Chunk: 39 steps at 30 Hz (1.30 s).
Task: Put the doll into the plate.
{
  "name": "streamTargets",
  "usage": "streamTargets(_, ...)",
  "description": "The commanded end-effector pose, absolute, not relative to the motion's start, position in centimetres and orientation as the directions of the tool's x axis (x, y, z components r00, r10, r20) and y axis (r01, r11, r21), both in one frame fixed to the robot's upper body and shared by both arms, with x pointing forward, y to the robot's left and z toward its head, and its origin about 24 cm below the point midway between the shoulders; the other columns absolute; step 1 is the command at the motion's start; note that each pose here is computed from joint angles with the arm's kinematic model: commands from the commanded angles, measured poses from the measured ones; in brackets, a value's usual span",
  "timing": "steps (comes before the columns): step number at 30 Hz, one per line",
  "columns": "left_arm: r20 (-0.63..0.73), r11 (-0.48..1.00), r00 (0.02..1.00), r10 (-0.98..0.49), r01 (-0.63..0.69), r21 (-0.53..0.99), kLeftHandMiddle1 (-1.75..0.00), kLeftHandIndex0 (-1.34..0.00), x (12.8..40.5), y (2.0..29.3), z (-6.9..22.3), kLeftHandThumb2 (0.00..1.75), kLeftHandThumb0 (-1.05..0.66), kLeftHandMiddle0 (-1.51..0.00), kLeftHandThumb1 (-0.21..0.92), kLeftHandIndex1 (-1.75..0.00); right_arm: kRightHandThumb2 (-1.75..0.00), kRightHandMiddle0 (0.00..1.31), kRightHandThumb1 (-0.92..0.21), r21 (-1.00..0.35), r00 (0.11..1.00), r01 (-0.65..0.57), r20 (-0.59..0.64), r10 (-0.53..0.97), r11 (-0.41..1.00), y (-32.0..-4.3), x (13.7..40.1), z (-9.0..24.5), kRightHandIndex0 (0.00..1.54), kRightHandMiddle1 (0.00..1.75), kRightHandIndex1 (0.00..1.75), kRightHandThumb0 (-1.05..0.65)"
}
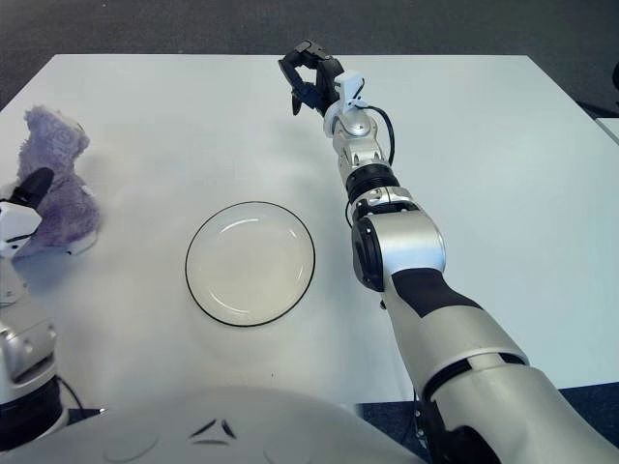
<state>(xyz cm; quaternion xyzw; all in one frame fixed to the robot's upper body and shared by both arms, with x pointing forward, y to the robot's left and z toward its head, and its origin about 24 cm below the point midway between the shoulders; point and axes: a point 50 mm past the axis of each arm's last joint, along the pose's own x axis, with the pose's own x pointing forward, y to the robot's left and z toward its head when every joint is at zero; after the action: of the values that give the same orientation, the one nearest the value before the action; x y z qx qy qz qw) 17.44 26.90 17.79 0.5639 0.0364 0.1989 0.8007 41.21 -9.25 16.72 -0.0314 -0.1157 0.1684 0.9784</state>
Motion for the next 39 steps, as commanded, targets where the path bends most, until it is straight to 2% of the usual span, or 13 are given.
streamTargets(1, 0.091, 0.281, 0.951, 0.295, -0.177, 0.943, 0.00, -0.26, 17.1, 27.4, 18.5, 0.55, -0.86, -0.23, 0.92, -0.13, -0.38, 0.34, -0.92, -0.106, 0.918, -0.319, 0.211, 0.335, 0.942, -9.5, 41.3, 16.8, 0.96, 1.60, 1.75, -0.35)
streamTargets(11, -0.024, 0.339, 0.975, 0.222, -0.054, 0.939, 0.00, -0.22, 17.2, 27.9, 18.6, 0.55, -0.89, -0.19, 0.92, -0.10, -0.38, 0.35, -0.92, -0.106, 0.919, -0.318, 0.211, 0.334, 0.942, -9.5, 41.3, 16.8, 0.96, 1.59, 1.75, -0.35)
streamTargets(18, -0.155, 0.349, 0.981, 0.113, 0.107, 0.931, 0.00, -0.18, 17.5, 28.8, 18.2, 0.54, -0.92, -0.16, 0.92, -0.07, -0.37, 0.36, -0.92, -0.106, 0.919, -0.317, 0.211, 0.333, 0.943, -9.6, 41.3, 16.8, 0.96, 1.58, 1.75, -0.35)
streamTargets(24, -0.210, 0.373, 0.976, 0.052, 0.176, 0.911, 0.00, -0.14, 17.6, 29.2, 18.0, 0.54, -0.93, -0.15, 0.92, -0.05, -0.37, 0.36, -0.92, -0.105, 0.919, -0.317, 0.212, 0.332, 0.943, -9.7, 41.3, 16.9, 0.96, 1.58, 1.75, -0.35)
streamTargets(33, -0.222, 0.373, 0.974, 0.045, 0.190, 0.908, -0.01, -0.11, 18.1, 29.5, 17.6, 0.54, -0.96, -0.15, 0.92, -0.03, -0.36, 0.37, -0.92, -0.103, 0.919, -0.315, 0.214, 0.330, 0.943, -9.8, 41.3, 16.9, 0.96, 1.57, 1.75, -0.35)
streamTargets(39, -0.211, 0.313, 0.967, 0.146, 0.157, 0.937, -0.01, -0.11, 18.6, 29.7, 16.9, 0.50, -0.97, -0.17, 0.92, -0.02, -0.36, 0.37, -0.92, -0.102, 0.919, -0.315, 0.216, 0.330, 0.944, -9.8, 41.3, 17.0, 0.96, 1.57, 1.75, -0.35)
